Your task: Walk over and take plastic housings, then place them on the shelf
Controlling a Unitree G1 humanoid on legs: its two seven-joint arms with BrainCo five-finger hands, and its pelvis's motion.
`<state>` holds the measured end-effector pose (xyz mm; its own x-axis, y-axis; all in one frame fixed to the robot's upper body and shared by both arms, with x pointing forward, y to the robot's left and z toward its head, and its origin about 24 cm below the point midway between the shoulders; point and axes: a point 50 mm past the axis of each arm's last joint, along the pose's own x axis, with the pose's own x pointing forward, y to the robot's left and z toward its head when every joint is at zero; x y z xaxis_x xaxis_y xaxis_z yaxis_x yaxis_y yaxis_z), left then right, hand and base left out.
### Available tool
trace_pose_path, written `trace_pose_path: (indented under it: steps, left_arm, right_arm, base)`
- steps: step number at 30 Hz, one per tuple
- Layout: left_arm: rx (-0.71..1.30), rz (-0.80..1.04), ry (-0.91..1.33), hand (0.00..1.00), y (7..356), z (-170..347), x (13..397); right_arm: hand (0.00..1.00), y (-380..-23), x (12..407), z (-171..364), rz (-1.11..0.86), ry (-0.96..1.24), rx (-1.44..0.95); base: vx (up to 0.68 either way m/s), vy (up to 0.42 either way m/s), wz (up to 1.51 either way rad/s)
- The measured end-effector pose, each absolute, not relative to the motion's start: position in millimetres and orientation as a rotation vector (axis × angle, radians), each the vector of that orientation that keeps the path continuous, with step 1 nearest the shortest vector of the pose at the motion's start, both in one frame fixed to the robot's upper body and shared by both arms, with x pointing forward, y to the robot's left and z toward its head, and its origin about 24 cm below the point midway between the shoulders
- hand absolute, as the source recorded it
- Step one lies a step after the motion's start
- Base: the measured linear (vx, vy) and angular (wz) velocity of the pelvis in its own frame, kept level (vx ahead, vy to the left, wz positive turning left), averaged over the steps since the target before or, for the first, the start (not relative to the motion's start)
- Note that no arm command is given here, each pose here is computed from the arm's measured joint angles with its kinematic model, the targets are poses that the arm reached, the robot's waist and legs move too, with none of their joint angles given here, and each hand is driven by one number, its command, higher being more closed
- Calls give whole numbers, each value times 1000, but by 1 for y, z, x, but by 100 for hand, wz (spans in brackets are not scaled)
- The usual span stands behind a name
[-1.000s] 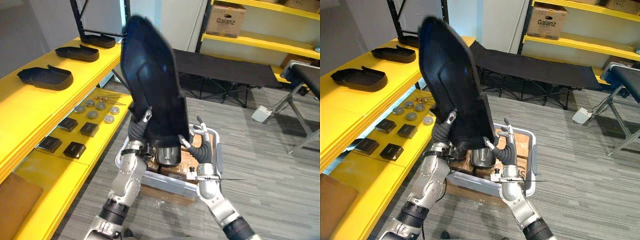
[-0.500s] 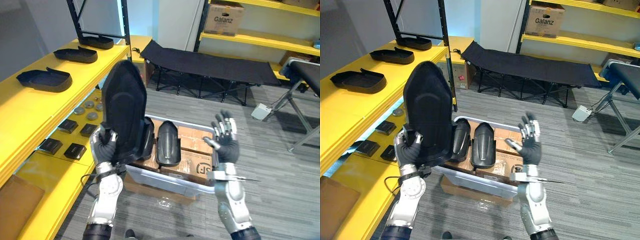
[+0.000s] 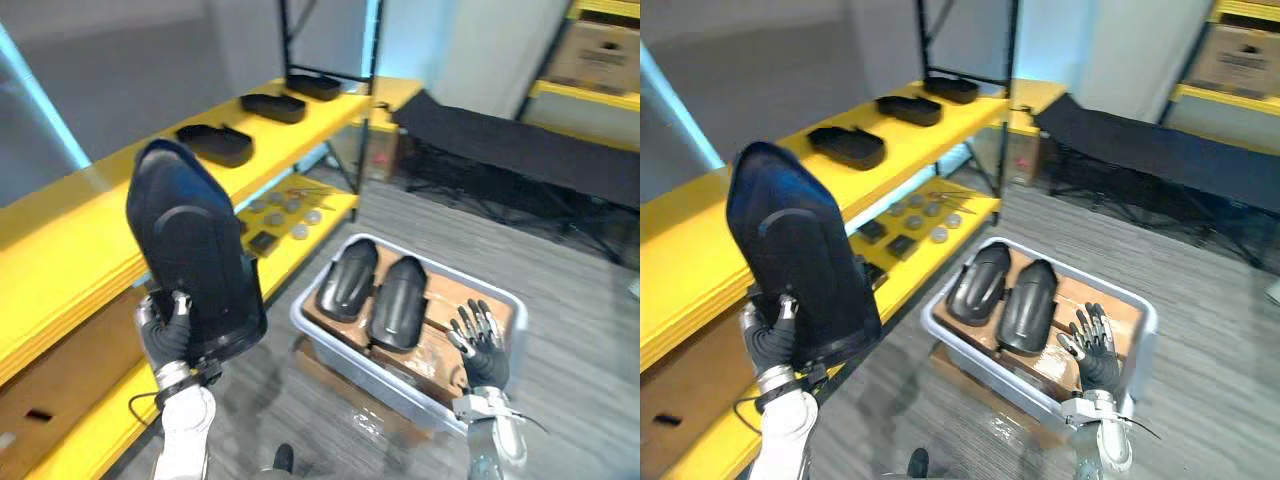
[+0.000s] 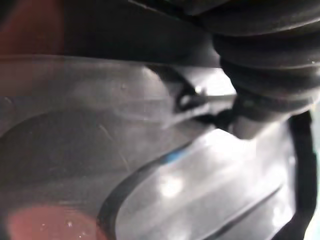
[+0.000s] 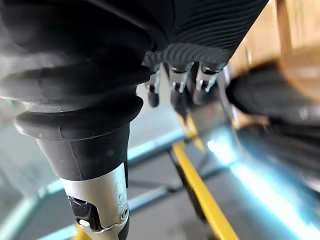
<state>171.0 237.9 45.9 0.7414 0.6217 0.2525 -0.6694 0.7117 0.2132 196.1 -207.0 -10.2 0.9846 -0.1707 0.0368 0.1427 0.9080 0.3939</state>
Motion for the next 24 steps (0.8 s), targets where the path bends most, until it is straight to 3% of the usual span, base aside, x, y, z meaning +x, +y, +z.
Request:
trace_pose_path:
  steps: [4, 7, 10, 24]
  left_arm:
    - [266, 646, -160, 100, 238, 48, 165]
    - [208, 465, -179, 100, 218, 48, 175]
    - [197, 377, -167, 100, 208, 46, 177]
    - [168, 280, -198, 100, 210, 56, 188]
  right_arm:
    - [0, -210, 200, -8, -180, -71, 338]
    - [0, -228, 200, -3, -271, -85, 290]
    - [0, -234, 201, 0, -281, -98, 265]
    - [0, -215, 208, 1, -270, -116, 307]
  base:
    - [-55, -61, 164]
    - [-65, 35, 160]
    - [21, 93, 39]
    - [144, 138, 18]
